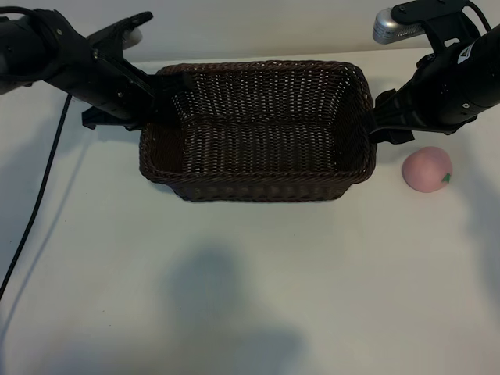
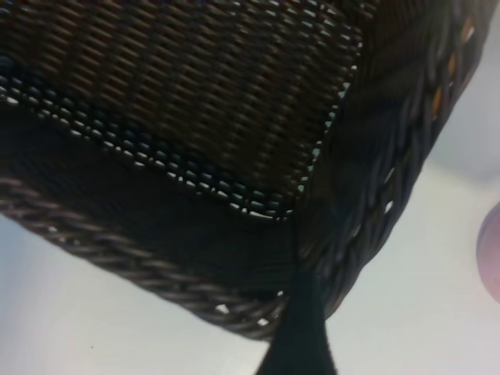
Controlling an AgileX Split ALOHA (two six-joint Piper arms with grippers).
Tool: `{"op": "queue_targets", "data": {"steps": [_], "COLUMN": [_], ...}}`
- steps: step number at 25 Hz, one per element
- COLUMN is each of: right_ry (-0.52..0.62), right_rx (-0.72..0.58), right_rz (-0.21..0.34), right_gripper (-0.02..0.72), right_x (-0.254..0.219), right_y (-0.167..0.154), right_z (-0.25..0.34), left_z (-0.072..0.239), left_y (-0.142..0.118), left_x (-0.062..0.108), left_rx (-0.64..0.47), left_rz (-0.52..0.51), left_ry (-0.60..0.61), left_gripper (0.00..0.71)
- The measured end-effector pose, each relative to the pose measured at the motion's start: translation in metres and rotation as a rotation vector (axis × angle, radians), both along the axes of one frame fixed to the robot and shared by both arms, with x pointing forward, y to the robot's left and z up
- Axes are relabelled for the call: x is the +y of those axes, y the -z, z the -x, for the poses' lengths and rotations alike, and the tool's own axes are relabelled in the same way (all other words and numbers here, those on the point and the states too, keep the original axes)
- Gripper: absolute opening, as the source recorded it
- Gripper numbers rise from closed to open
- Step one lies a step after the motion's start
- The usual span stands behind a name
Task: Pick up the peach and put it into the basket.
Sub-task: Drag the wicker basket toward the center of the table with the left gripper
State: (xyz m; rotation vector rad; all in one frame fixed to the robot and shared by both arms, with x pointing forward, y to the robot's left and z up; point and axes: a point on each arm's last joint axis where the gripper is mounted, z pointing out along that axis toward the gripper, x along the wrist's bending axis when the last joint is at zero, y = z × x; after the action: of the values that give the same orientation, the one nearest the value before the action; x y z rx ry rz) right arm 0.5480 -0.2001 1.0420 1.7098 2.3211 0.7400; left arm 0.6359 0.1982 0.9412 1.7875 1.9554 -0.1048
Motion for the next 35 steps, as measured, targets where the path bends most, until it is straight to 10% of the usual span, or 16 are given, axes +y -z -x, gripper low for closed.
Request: {"op": "queue_targets", "data": {"steps": [35], "right_ry": [0.000], "right_rx": [0.000], "right_rz": [0.000], "right_gripper": [0.595], "right_x": [0.000], "right_y": [0.000], "right_z": [0.000], "left_z": [0.000], "left_y": [0.020], "left_x": [-0.006], "left_rx": [0.063], "left_rz": [0.001], "left_ry": [-0.005], "left_gripper": [0.183]}}
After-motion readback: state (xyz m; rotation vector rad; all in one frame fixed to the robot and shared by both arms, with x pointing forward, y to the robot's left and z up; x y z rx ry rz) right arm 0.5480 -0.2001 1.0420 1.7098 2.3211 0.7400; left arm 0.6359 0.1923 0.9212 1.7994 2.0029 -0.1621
